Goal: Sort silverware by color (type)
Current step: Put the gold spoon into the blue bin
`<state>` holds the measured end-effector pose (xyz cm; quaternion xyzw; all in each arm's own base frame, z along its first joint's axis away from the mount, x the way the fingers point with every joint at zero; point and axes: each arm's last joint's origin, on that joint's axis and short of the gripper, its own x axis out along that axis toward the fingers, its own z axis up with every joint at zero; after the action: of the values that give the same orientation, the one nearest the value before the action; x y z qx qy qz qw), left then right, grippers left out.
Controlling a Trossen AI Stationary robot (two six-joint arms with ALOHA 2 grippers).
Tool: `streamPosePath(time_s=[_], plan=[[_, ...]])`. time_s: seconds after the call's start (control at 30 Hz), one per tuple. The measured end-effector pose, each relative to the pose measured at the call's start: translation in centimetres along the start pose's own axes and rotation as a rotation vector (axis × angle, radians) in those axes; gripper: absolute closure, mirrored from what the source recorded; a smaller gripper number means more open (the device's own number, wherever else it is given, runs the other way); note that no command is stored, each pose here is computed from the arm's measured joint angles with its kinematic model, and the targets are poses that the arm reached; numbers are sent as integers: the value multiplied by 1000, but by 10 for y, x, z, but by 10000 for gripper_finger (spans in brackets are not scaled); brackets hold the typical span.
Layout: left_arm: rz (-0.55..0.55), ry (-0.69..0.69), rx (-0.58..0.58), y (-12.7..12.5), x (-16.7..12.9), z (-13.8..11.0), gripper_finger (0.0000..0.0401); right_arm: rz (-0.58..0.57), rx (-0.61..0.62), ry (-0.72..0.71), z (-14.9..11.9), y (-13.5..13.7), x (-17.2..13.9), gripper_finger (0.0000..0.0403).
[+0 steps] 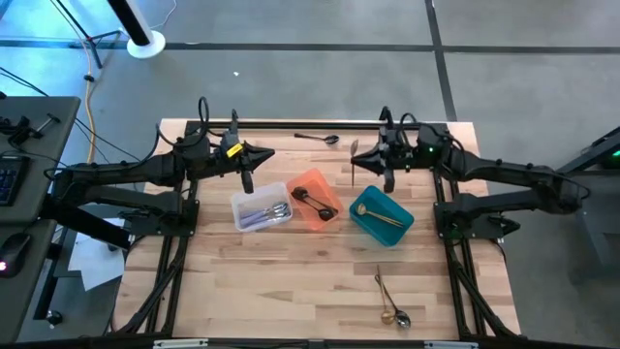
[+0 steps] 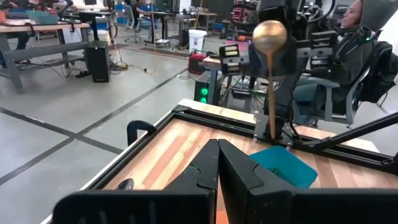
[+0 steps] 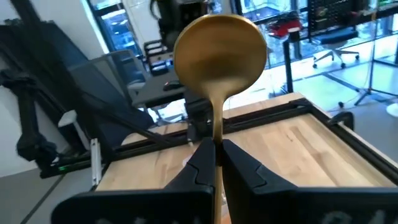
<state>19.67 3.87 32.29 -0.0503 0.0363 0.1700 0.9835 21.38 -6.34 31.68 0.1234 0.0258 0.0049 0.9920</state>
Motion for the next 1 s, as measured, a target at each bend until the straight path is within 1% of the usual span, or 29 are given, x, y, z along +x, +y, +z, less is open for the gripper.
streamPosePath(time_s=[0.17,0.23,0.37,0.73,0.87,1.0], plan=[[0,0,-2,0,0,0,401,-7,-25,8,-4,5,4,403],[0,0,-21,0,0,0,401,-15,-39,2,-4,7,5,403],[0,0,-43,0,0,0,401,-14,-36,3,-4,7,5,403],[0,1,-44,0,0,0,401,-11,-26,6,-5,7,5,403],[0,1,-44,0,0,0,401,-14,9,27,-6,6,5,403],[0,1,-44,0,0,0,401,-30,69,109,-14,7,2,403]])
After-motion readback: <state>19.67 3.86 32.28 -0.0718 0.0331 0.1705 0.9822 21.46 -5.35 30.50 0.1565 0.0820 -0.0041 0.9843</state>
